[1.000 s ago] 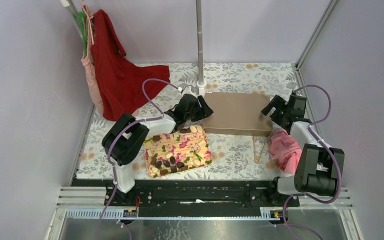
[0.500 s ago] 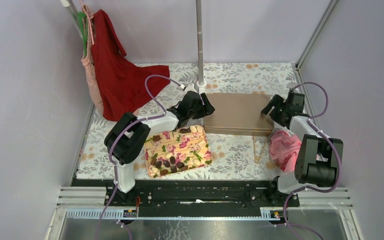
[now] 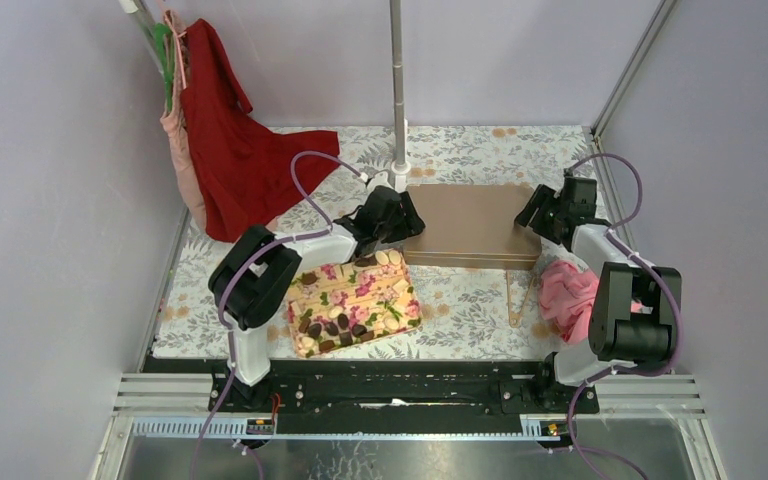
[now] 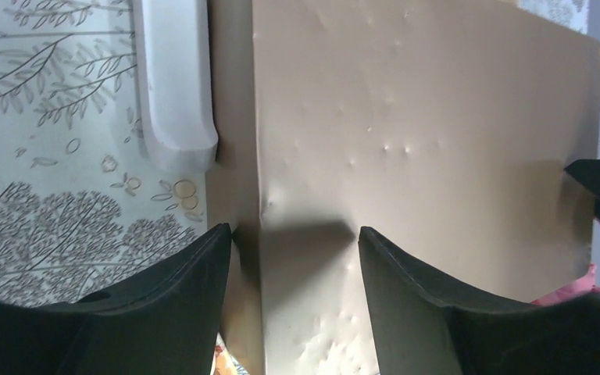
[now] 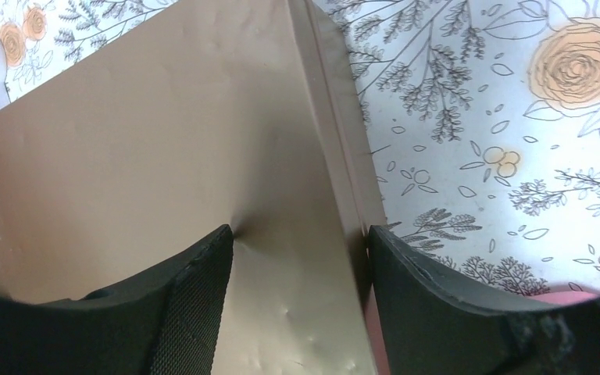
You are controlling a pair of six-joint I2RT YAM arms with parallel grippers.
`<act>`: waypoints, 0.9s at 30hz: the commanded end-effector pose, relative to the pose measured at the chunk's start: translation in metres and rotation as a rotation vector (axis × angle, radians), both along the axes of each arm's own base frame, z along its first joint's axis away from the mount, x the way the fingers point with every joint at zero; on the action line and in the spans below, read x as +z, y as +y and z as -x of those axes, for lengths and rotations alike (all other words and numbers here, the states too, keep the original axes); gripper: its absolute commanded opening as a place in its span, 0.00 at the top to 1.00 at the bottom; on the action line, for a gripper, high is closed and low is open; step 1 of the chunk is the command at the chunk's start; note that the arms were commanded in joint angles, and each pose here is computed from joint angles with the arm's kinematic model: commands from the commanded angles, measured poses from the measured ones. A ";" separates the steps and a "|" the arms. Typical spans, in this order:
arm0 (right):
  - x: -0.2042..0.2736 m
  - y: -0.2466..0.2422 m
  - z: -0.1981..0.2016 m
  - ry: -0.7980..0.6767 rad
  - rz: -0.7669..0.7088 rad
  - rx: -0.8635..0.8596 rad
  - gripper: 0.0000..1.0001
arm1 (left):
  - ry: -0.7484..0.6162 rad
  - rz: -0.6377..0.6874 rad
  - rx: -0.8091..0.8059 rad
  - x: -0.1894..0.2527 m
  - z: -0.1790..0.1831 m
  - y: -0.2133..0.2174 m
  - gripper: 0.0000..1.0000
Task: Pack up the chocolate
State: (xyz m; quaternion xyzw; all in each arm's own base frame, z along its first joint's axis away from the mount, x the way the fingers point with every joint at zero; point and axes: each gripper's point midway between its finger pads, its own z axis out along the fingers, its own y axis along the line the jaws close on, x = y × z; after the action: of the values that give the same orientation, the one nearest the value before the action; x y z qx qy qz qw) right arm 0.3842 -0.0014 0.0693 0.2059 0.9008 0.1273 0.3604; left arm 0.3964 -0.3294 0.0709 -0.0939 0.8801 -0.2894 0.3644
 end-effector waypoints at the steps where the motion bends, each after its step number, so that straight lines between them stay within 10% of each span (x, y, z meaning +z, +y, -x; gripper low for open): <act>1: -0.017 0.043 0.028 0.100 -0.058 0.136 0.33 | -0.028 -0.053 0.016 0.004 0.006 0.014 0.33; 18: -0.051 0.075 0.062 0.186 -0.105 0.182 0.47 | -0.024 -0.126 0.030 0.002 0.005 0.025 0.29; 27: -0.040 0.072 0.058 0.135 -0.096 0.152 0.39 | -0.063 -0.165 0.064 0.026 0.002 0.037 0.23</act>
State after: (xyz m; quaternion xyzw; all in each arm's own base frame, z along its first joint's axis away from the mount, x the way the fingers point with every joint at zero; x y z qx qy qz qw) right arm 0.3818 0.0372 0.0680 0.1811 0.8864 0.1625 0.3937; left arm 0.3911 -0.2946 0.0673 -0.0903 0.8934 -0.2164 0.3831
